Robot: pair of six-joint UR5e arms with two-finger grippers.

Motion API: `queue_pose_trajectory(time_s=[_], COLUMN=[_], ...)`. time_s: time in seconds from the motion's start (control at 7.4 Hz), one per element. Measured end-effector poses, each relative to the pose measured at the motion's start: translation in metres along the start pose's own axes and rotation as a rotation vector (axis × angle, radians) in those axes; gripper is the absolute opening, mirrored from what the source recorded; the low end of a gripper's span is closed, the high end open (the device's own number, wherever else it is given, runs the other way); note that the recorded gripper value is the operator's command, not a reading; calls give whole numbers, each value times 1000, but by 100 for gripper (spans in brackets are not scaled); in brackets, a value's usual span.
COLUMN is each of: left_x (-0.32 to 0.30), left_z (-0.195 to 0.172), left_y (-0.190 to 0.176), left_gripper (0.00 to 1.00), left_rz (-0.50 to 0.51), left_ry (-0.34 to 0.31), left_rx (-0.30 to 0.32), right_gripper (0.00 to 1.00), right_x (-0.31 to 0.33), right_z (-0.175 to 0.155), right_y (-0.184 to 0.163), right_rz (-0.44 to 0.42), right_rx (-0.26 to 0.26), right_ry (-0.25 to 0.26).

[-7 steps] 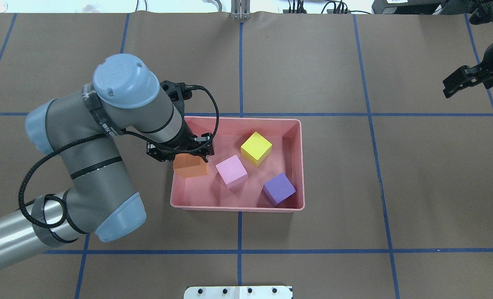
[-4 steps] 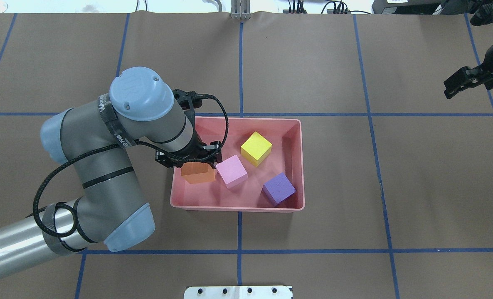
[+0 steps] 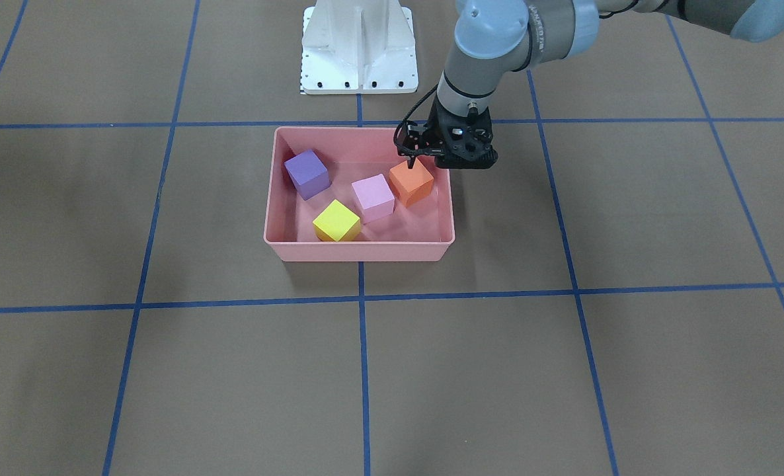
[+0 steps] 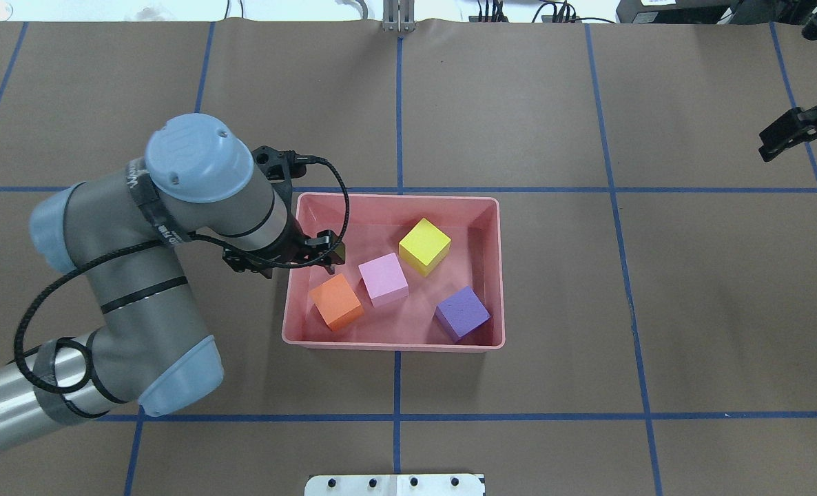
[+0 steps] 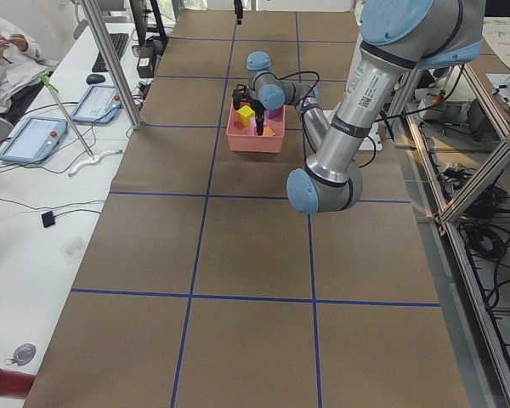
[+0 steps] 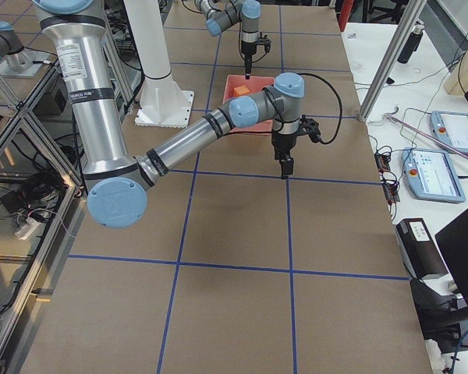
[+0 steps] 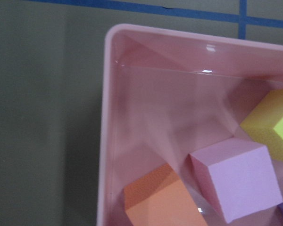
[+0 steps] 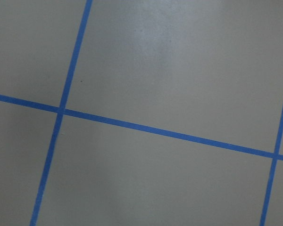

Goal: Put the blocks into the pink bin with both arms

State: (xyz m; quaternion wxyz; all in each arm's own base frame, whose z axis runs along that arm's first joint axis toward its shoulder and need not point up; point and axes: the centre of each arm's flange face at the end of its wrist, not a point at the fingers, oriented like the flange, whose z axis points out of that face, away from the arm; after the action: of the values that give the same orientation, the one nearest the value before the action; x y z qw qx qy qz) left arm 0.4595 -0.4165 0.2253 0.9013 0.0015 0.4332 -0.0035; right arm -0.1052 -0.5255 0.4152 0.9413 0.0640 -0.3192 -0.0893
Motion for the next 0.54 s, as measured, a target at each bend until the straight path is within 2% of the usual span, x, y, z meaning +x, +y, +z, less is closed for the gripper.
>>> queue_pose_trajectory(time_s=[0.27, 0.54], left_x=[-86, -189], left_z=[-21, -62], left_y=[-11, -48], left_gripper=[100, 100], left_rz=[122, 246], left_ry=[-60, -92], left_rx=[2, -21], right_gripper=[100, 100], right_x=[63, 133], right_z=[-1, 5], right_y=[27, 74], right_rz=[-27, -50], right_rx=[-20, -46], right_ry=[-15, -30])
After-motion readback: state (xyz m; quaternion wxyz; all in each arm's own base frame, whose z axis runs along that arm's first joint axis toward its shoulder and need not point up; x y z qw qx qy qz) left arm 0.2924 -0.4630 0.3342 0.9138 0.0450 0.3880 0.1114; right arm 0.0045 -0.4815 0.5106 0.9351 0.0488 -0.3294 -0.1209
